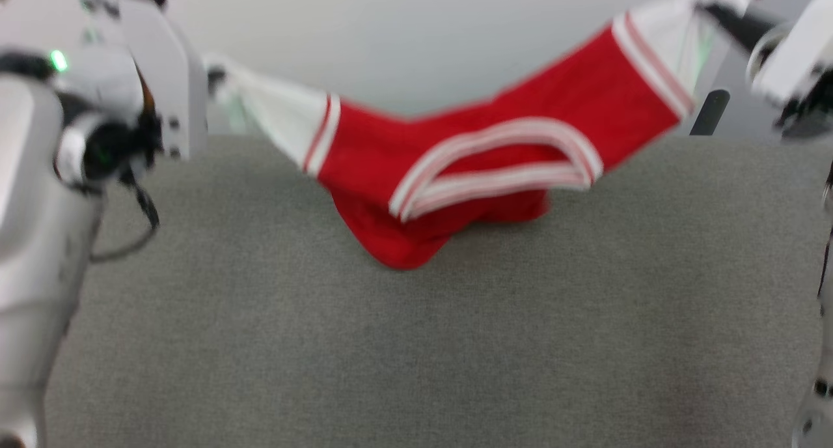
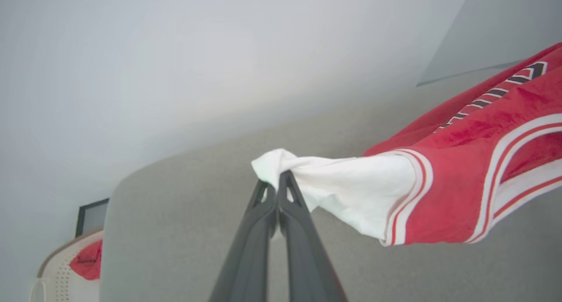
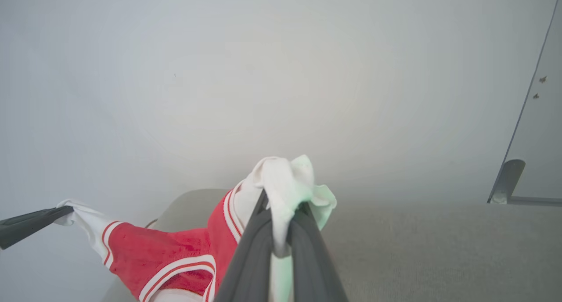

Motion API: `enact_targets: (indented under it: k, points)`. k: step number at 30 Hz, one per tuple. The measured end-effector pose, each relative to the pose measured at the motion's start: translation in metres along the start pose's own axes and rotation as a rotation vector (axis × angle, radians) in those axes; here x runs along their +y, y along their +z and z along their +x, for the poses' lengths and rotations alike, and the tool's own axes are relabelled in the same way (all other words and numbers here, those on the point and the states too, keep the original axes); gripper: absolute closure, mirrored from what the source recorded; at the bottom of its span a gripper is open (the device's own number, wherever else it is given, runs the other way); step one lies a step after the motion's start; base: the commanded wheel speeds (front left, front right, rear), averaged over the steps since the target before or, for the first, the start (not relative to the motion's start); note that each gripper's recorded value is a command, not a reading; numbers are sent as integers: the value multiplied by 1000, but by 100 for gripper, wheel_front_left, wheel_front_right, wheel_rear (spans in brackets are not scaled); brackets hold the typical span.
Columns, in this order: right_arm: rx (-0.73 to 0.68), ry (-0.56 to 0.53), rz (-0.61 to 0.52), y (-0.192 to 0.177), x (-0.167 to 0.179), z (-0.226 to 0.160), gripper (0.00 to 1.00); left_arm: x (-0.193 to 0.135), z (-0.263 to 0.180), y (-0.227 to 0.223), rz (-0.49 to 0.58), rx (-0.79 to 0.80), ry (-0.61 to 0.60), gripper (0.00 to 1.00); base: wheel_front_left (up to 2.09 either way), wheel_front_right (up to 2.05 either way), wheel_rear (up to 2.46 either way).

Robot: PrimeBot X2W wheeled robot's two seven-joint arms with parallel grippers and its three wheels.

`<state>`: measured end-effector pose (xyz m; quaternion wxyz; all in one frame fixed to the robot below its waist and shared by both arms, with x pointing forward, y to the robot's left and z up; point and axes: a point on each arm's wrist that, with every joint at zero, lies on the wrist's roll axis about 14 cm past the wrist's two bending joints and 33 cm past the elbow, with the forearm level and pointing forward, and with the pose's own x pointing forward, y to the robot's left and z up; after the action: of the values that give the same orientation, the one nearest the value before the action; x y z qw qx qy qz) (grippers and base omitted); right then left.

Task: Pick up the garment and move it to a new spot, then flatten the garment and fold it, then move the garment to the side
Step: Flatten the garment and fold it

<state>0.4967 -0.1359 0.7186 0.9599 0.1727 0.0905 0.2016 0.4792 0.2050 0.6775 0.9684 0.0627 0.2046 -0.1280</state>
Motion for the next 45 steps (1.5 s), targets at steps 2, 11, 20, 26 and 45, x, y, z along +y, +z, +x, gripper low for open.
enact_targets:
  k: [2,11,20,26,45]
  points:
    - [-71,6,-27,27,11,-1,100,5,-8,30,27,-84,32,100,0,0,0]
    - [-295,37,-153,98,51,1,100,19,-33,125,64,-389,126,100,0,0,0]
    - [-366,30,-182,113,49,15,100,19,-30,159,117,-518,154,100,0,0,0]
    - [-499,18,-266,140,41,27,100,26,-24,193,160,-647,177,100,0,0,0]
    - [-780,-109,-706,138,-60,156,100,16,137,244,94,-1000,100,100,0,0,0]
